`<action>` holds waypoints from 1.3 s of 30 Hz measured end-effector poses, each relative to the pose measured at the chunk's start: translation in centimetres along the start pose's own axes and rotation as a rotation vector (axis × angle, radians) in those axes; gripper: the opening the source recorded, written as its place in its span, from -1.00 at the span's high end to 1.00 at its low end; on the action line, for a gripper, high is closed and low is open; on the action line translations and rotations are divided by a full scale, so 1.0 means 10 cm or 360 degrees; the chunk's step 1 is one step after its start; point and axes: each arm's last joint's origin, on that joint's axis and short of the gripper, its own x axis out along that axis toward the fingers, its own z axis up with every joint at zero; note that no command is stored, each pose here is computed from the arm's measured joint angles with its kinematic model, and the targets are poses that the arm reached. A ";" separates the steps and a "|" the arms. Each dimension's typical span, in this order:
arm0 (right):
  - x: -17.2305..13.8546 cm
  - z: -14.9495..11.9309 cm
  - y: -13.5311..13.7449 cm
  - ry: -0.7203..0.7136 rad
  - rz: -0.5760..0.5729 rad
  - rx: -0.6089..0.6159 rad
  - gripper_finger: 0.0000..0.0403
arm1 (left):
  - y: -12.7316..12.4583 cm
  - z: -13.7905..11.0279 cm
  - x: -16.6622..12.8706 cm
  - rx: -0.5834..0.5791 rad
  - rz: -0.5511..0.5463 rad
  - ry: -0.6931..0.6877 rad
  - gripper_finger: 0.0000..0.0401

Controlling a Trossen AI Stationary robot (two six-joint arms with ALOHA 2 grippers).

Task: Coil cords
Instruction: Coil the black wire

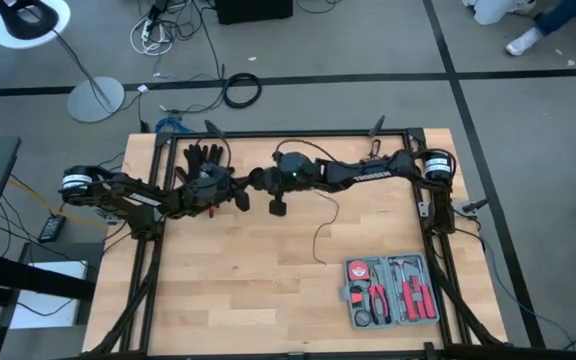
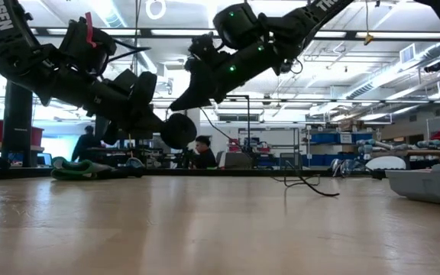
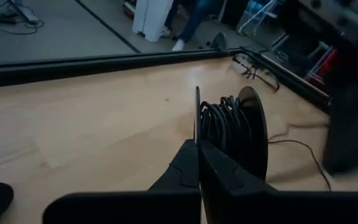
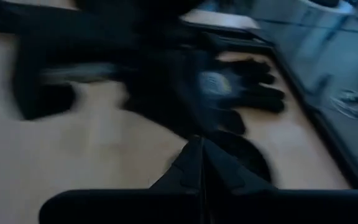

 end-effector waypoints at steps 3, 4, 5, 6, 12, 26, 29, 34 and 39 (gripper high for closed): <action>-0.01 0.01 -0.11 0.0033 -0.0124 0.0015 1.00 | -0.01 -0.01 0.00 0.0001 -0.0040 0.0025 1.00; -0.01 0.00 -0.15 0.0047 -0.0159 0.0022 1.00 | -0.01 -0.01 0.00 0.0000 -0.0050 0.0031 1.00; -0.01 -0.01 -0.19 0.0052 -0.0178 0.0031 1.00 | -0.01 -0.01 0.00 -0.0005 -0.0047 0.0033 1.00; -0.02 -0.02 -0.22 0.0058 -0.0197 0.0039 1.00 | -0.01 -0.01 0.00 -0.0011 -0.0047 0.0038 1.00; -0.04 -0.09 -0.34 0.0146 -0.0231 0.0064 1.00 | 0.00 -0.03 0.00 -0.0027 -0.0054 0.0076 1.00; -0.09 -0.32 -0.43 0.0498 -0.0203 0.0106 0.95 | -0.03 -0.01 0.00 -0.0045 -0.0134 0.0071 1.00; -0.11 -0.37 -0.41 0.0581 -0.0168 0.0150 0.92 | -0.03 -0.01 0.00 -0.0044 -0.0132 0.0071 1.00; -0.15 -0.47 -0.44 0.0699 -0.0016 0.0268 0.82 | -0.03 -0.01 0.00 -0.0044 -0.0127 0.0067 1.00; -0.19 -0.56 -0.53 0.0754 0.0087 0.0421 0.74 | -0.02 -0.01 0.00 -0.0044 -0.0123 0.0067 1.00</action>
